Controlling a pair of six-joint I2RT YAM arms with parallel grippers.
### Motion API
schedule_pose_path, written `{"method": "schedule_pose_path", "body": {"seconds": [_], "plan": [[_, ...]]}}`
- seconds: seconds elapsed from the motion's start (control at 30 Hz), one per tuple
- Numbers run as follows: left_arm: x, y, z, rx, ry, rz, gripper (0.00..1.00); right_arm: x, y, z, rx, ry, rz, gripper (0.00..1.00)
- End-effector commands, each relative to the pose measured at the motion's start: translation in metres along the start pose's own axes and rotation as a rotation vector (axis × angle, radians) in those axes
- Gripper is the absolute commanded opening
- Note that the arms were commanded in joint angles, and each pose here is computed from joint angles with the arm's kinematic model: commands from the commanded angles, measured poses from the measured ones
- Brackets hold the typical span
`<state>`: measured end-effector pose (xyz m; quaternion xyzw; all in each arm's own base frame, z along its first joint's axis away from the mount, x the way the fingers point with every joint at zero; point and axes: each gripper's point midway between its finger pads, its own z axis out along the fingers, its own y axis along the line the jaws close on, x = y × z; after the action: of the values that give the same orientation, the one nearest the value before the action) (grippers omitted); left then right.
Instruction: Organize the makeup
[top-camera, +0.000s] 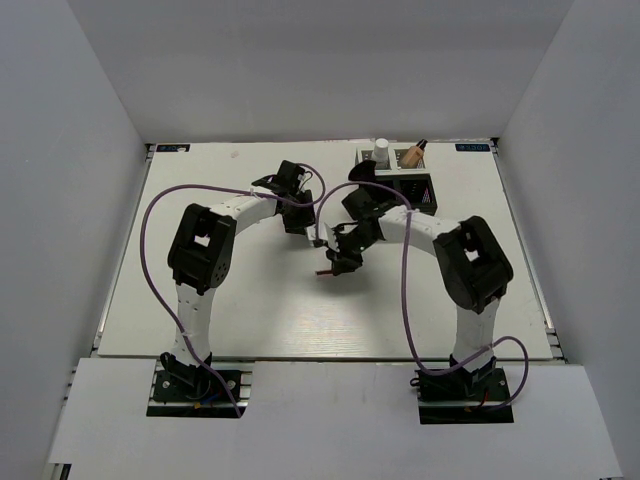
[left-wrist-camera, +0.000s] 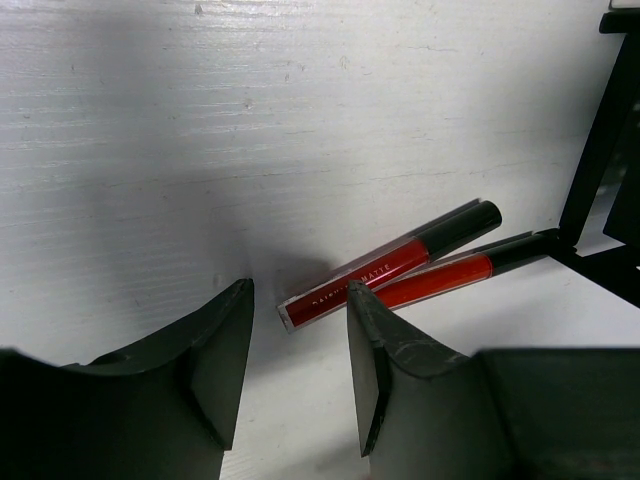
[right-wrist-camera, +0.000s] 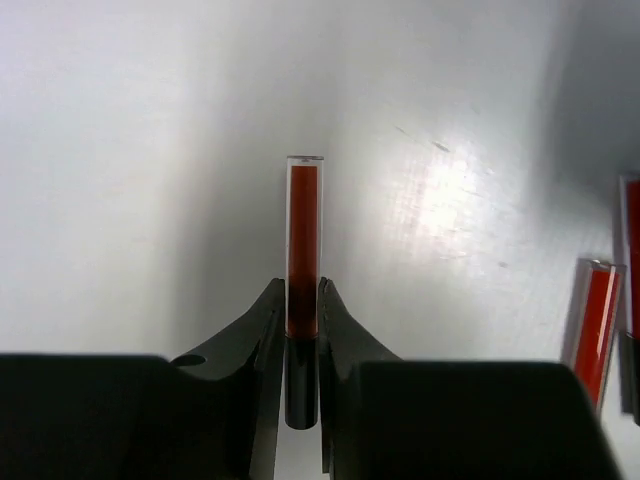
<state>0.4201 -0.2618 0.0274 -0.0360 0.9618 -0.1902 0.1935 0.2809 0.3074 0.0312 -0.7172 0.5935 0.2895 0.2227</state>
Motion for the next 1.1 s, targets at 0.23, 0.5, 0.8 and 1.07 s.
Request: {"method": "schedule_pose_path", "body": {"seconds": [0.23, 0.5, 0.8, 1.07], "plan": [[-0.001, 0.010, -0.004, -0.022, -0.002, 0.004, 0.53, -0.110, 0.029, -0.120, 0.054, -0.450, -0.112, 0.00], [-0.006, 0.011, -0.005, -0.020, -0.009, -0.006, 0.53, -0.129, -0.036, -0.222, 0.495, -0.695, -0.042, 0.00], [-0.007, 0.009, -0.004, -0.014, -0.002, -0.005, 0.53, -0.069, -0.105, -0.295, 0.741, -0.837, 0.156, 0.00], [-0.008, 0.009, -0.006, -0.014, -0.007, -0.006, 0.53, -0.029, -0.130, -0.305, 0.803, -0.840, 0.210, 0.00]]}}
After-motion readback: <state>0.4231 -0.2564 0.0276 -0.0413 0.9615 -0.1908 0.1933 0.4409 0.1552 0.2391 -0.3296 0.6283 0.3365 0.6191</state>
